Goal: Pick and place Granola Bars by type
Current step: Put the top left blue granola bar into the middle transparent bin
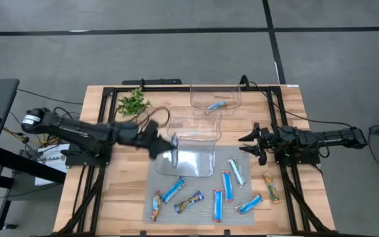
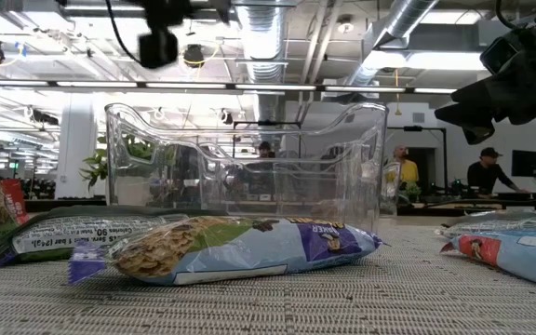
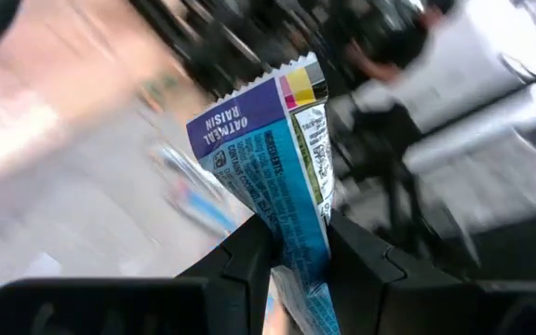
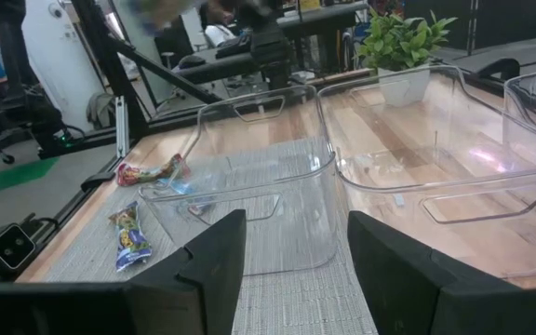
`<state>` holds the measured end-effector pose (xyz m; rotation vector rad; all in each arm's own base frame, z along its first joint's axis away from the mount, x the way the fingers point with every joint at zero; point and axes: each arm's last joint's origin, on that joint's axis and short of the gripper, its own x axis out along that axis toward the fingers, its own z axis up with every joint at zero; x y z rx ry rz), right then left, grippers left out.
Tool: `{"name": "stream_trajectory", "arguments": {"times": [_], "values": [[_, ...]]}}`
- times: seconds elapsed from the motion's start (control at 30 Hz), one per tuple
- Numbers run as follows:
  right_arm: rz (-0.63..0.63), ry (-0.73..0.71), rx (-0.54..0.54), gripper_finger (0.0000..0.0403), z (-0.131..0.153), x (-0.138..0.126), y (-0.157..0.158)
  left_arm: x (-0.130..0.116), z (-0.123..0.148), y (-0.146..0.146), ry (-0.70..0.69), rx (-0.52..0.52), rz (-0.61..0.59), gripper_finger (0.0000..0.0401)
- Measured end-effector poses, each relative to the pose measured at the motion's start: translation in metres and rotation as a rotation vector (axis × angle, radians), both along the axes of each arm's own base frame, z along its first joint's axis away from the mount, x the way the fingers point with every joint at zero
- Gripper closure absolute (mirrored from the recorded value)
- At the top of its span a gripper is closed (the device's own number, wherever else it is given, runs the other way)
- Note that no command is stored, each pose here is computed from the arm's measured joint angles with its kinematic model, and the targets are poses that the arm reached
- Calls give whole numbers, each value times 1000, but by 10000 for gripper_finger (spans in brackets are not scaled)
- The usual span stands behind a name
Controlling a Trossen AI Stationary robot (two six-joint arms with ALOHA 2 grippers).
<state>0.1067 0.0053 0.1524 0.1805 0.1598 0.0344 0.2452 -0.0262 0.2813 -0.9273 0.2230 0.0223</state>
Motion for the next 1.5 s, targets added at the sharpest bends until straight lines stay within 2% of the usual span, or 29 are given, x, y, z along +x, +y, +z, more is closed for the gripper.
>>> {"name": "stream_trajectory", "arguments": {"times": [0.17, 0.37, 0.57, 0.7, 0.83, 1.07, 1.23, 1.37, 1.5], "values": [[0, 0, 0, 219, 0, 0, 0, 9, -6, 47, 34, -11, 191, 318], [1, 0, 0, 219, 0, 0, 0, 12, -18, 90, 73, -99, 371, 318], [0, 0, 0, 219, 0, 0, 0, 17, -24, 104, 52, -136, 364, 318], [0, 0, 0, 219, 0, 0, 0, 19, -24, 104, 48, -88, 333, 318], [1, 0, 0, 219, 0, 0, 0, 18, -25, 104, 72, 40, 282, 317], [0, 0, 0, 219, 0, 0, 0, 18, -31, 99, 149, 362, 148, 318], [0, 0, 0, 219, 0, 0, 0, 19, -32, 95, 163, 638, 55, 317], [0, 0, 0, 219, 0, 0, 0, 19, -32, 94, 203, 829, 67, 317], [0, 0, 0, 219, 0, 0, 0, 18, -32, 97, 258, 913, 130, 317]]}}
